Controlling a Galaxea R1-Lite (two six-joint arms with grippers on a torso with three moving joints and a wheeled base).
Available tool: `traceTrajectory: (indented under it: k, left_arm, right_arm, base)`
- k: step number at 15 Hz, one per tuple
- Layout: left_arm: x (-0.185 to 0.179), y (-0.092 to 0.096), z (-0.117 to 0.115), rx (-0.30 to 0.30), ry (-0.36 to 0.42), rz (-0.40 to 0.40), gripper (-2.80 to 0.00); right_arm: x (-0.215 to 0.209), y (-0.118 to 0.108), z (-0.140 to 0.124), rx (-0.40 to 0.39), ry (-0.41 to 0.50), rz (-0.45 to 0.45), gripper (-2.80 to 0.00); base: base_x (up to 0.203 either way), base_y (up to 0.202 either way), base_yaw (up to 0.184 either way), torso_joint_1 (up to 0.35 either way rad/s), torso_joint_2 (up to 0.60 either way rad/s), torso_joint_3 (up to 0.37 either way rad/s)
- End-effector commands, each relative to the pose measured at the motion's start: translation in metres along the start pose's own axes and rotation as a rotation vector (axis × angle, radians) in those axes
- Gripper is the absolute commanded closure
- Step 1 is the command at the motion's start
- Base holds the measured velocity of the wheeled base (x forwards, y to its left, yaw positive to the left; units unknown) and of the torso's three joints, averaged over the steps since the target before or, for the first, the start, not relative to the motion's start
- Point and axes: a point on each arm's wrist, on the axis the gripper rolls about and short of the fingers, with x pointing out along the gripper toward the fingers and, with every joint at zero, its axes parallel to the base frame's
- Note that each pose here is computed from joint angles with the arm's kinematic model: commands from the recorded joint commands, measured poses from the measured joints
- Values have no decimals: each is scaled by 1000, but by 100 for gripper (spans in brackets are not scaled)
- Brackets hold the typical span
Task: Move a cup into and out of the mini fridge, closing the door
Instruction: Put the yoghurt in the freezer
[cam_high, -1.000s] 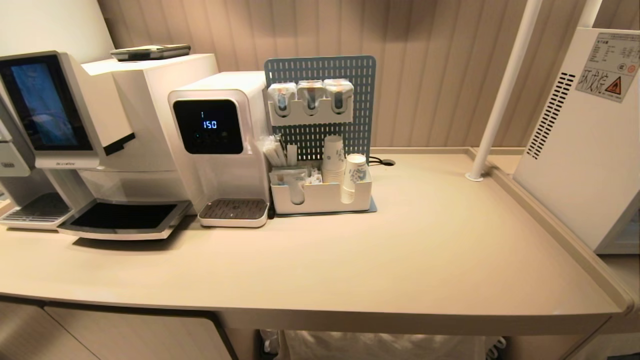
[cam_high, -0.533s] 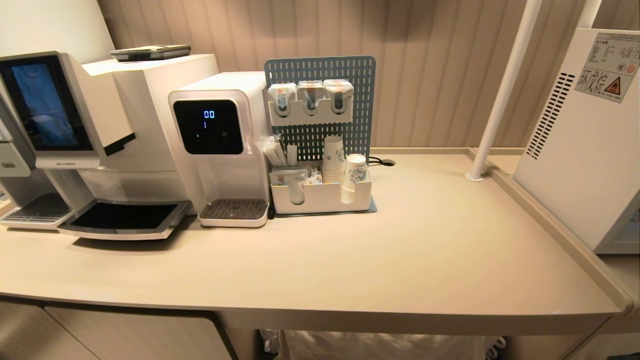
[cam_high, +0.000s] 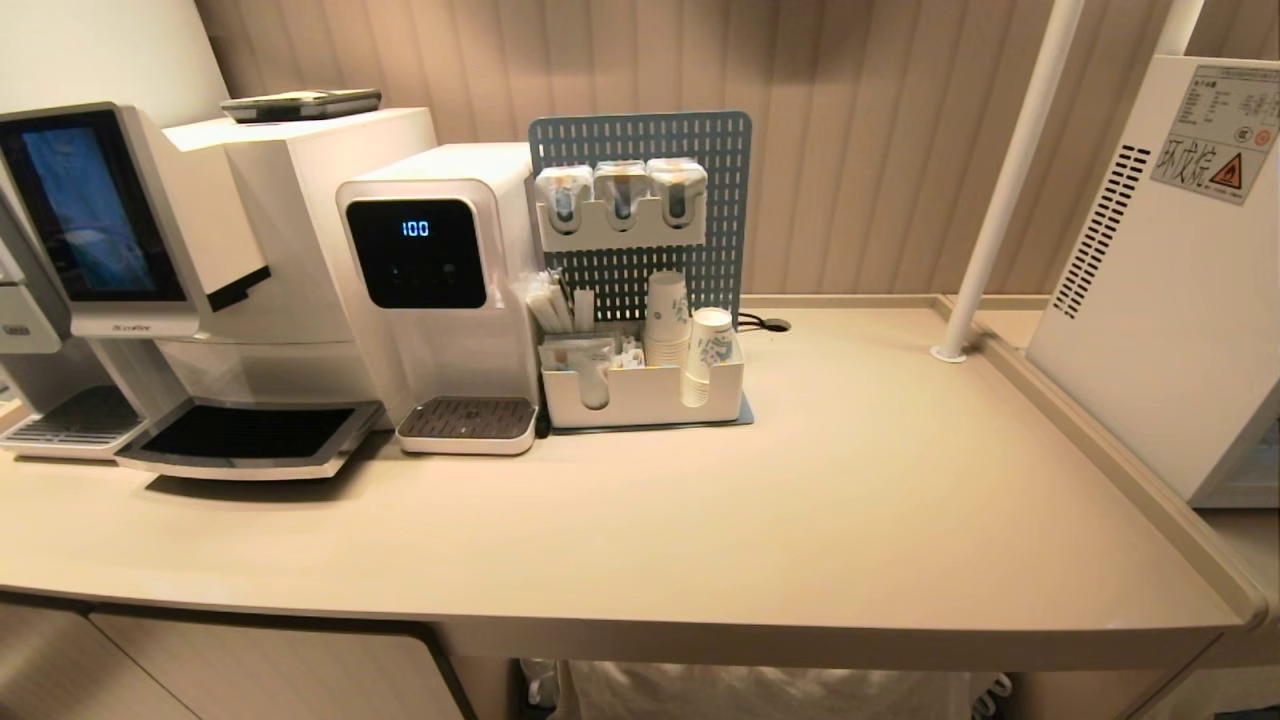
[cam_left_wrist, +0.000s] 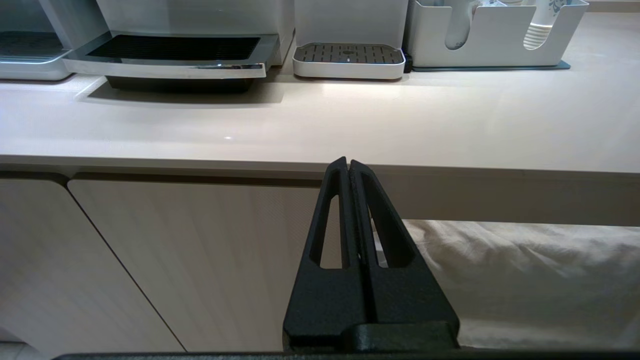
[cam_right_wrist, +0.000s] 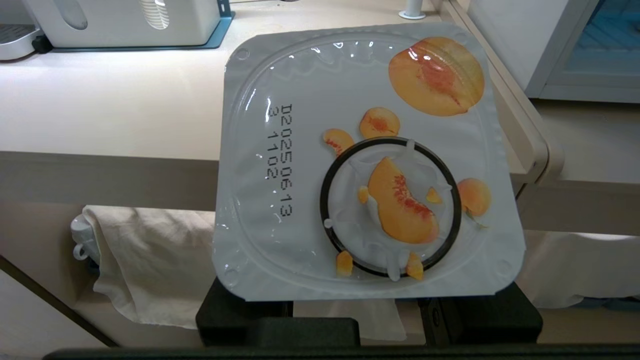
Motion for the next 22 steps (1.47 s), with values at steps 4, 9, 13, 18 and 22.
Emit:
traceTrajectory:
  k: [4,9,13,18,22]
  left_arm:
    - [0,0,0,0,1,-1,0]
    - [0,0,0,0,2,-1,0]
    - [0,0,0,0,1,-1,0]
    - [0,0,0,0,1,-1,0]
    - [0,0,0,1,1,-1,0]
  right_arm:
    - [0,0,0,3,5,1,0]
    - [0,0,0,6,5,-1,0]
    - [0,0,0,4,5,1,0]
    - [0,0,0,4,5,1,0]
    - [0,0,0,4,5,1,0]
  base:
    - [0,0,0,0,0,0]
    - [0,0,0,0,0,0]
    - [-63,0,-1,4,1,1]
    - [0,0,0,0,0,0]
    - [0,0,0,0,0,0]
